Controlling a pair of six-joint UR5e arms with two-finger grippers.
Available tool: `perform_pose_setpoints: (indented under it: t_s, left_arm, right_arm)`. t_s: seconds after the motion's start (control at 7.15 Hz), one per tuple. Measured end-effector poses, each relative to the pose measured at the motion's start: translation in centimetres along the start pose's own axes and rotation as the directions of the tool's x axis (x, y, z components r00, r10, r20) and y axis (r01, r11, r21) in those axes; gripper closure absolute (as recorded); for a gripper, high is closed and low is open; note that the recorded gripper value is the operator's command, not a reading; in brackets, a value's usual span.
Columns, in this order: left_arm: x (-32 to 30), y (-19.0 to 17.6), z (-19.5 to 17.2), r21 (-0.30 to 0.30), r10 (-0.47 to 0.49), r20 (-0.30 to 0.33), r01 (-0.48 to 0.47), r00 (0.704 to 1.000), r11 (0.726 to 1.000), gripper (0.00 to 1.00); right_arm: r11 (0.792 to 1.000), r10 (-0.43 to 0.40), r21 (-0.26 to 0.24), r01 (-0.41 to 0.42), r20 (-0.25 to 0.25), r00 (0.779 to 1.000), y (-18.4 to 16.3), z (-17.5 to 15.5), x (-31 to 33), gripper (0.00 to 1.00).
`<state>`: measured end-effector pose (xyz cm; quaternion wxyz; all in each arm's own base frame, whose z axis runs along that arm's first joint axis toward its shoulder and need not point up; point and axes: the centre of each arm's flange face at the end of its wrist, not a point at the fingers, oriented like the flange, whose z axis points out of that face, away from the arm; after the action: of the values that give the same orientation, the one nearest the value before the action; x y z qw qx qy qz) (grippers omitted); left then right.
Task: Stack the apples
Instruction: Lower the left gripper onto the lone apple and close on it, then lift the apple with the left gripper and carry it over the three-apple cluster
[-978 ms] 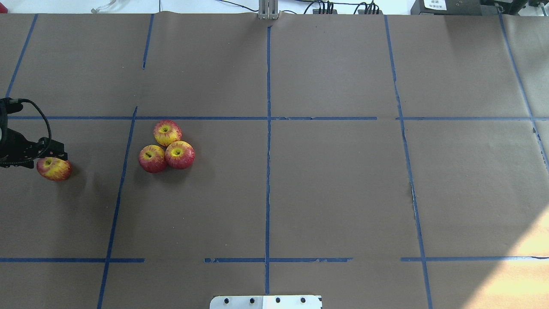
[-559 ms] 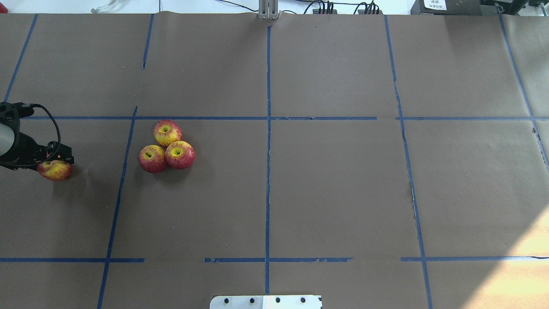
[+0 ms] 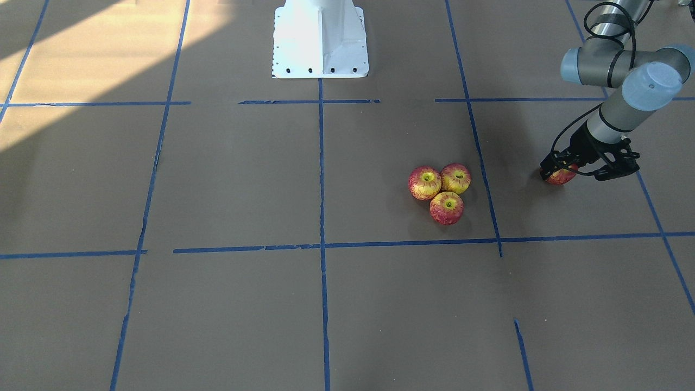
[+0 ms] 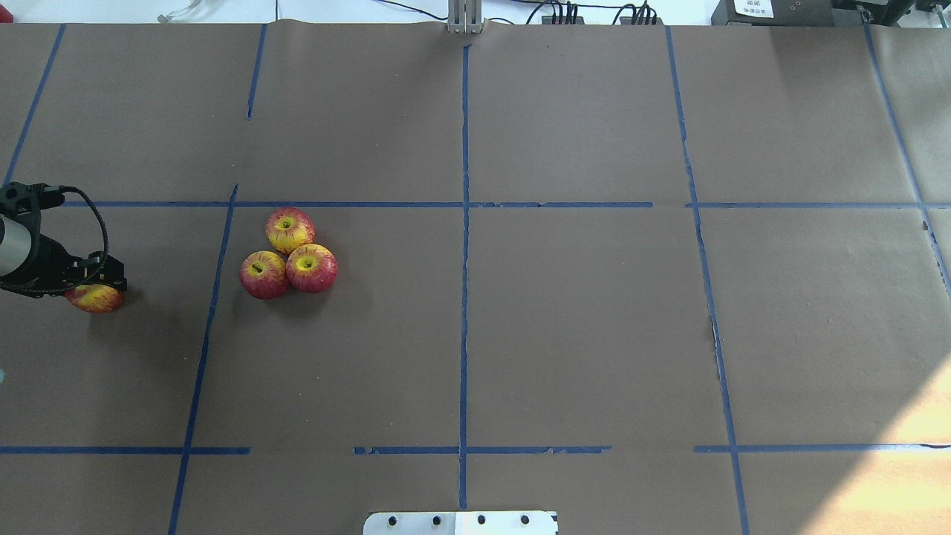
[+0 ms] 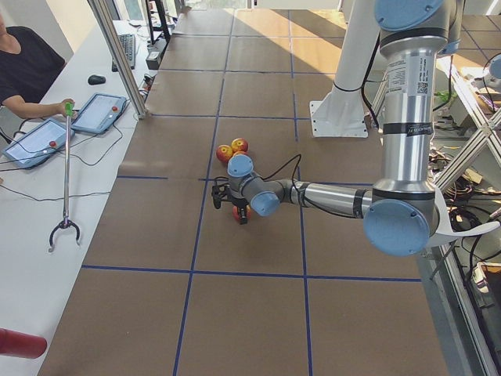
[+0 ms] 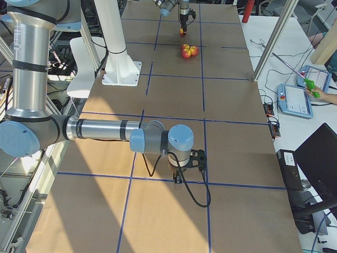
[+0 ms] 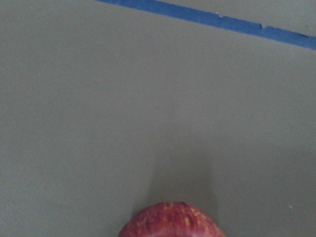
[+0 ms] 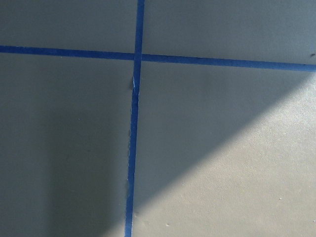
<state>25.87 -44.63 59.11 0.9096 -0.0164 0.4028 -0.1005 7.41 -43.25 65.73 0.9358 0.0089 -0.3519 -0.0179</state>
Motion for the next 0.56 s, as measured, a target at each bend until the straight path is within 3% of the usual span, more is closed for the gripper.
perform_pose_setpoints:
  t_s: [0.56]
  left_arm:
    - [10.1,1.1,-9.0,0.050,-0.006,-0.114,0.012,0.993,0.999,1.00]
  right_arm:
    - [1.000,0.000,0.000,0.000,0.000,1.000,0.0,0.0,0.0,0.00]
